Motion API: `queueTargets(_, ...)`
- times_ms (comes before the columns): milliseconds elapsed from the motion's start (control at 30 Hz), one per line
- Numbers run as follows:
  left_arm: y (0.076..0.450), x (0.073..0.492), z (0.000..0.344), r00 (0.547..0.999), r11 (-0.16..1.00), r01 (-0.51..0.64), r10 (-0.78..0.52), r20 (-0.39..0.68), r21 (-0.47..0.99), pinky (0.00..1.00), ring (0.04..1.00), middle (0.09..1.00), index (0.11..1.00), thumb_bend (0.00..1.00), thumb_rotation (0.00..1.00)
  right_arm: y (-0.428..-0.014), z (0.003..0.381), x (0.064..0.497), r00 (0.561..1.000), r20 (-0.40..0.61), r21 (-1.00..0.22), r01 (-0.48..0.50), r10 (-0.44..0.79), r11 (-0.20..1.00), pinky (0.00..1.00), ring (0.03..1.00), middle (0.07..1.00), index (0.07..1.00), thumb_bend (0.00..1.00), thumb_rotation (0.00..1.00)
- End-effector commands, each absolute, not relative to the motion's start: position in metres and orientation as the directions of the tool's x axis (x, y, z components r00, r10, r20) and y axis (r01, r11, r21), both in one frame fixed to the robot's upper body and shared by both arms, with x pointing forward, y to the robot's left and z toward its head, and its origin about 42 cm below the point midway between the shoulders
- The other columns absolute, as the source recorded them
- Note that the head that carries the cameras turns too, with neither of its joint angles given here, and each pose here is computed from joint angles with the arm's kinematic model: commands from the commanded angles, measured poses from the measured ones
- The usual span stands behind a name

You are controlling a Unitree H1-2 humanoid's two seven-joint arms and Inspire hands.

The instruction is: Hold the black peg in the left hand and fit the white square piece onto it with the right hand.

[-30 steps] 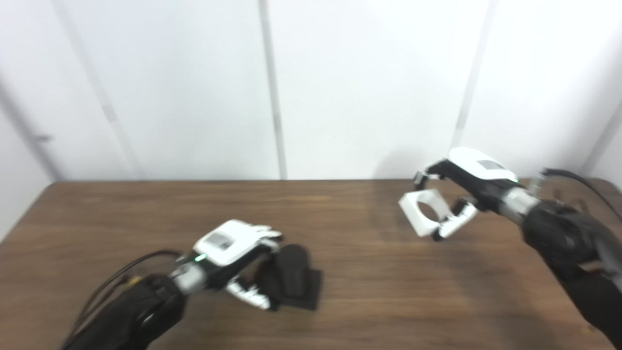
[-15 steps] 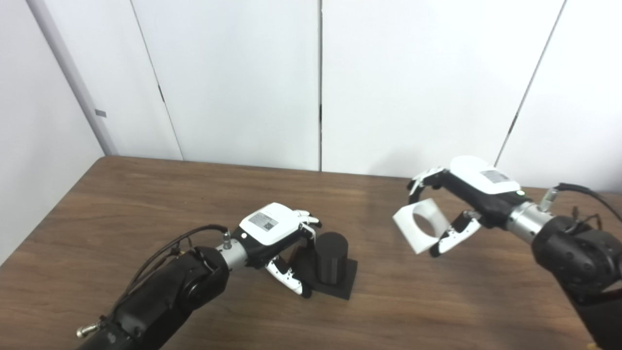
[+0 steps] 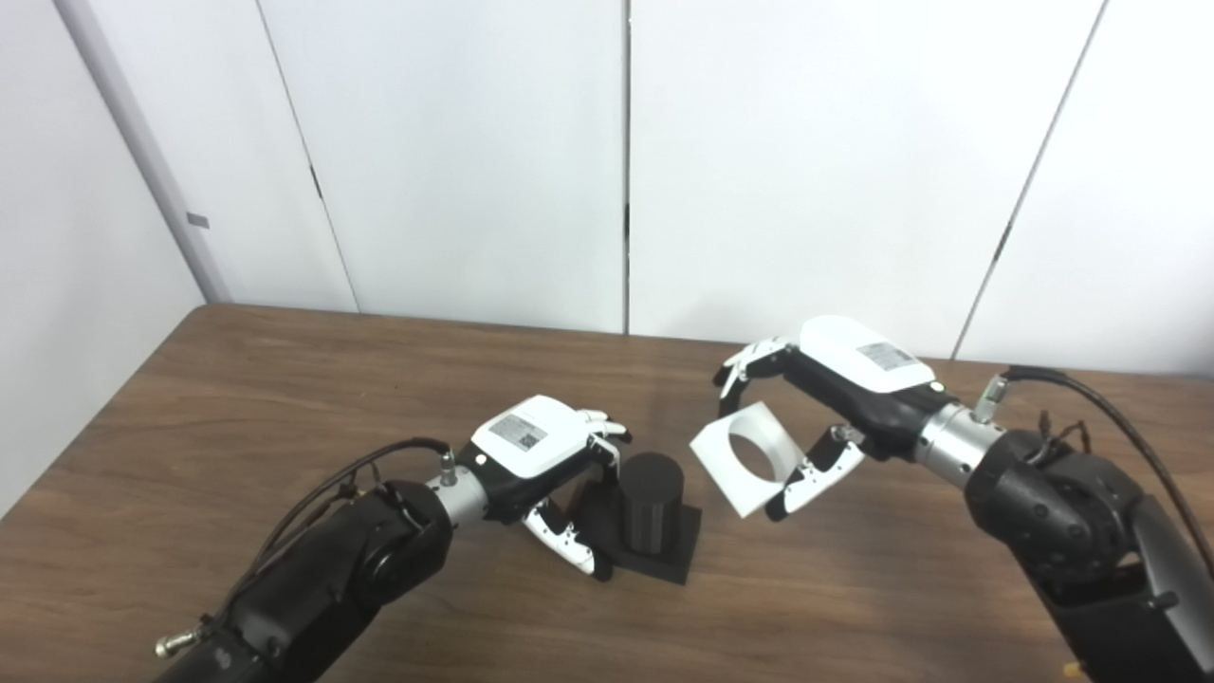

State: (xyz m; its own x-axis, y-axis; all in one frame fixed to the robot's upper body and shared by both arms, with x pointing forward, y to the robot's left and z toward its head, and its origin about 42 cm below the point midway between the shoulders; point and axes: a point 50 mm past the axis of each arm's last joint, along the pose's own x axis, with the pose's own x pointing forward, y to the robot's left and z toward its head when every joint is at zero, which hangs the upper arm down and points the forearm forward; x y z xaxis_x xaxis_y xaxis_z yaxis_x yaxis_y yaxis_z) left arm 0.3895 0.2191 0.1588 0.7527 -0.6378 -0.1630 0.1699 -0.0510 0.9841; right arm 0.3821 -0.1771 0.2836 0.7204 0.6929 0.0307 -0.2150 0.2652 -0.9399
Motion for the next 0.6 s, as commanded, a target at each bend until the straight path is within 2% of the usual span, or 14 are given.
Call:
queueTargets(0, 0.216, 0.369, 0.112, 0.709, -0.205, 0.297, -0.607, -0.359, 0.933, 0.82, 0.890, 0.874, 0.494, 0.52, 0.08, -0.166, 0.308, 0.386, 0.679, 0.119, -0.950, -0.135, 0.725, 0.283, 0.74, 0.821, 0.761, 0.479, 0.52, 0.13)
queueTargets(567, 0.208, 0.366, 0.115, 0.707, -0.201, 0.292, -0.613, -0.353, 0.935, 0.82, 0.888, 0.870, 0.494, 0.52, 0.08, -0.132, 0.296, 0.397, 0.658, 0.113, -0.932, -0.189, 0.745, 0.308, 0.74, 0.817, 0.757, 0.480, 0.52, 0.13)
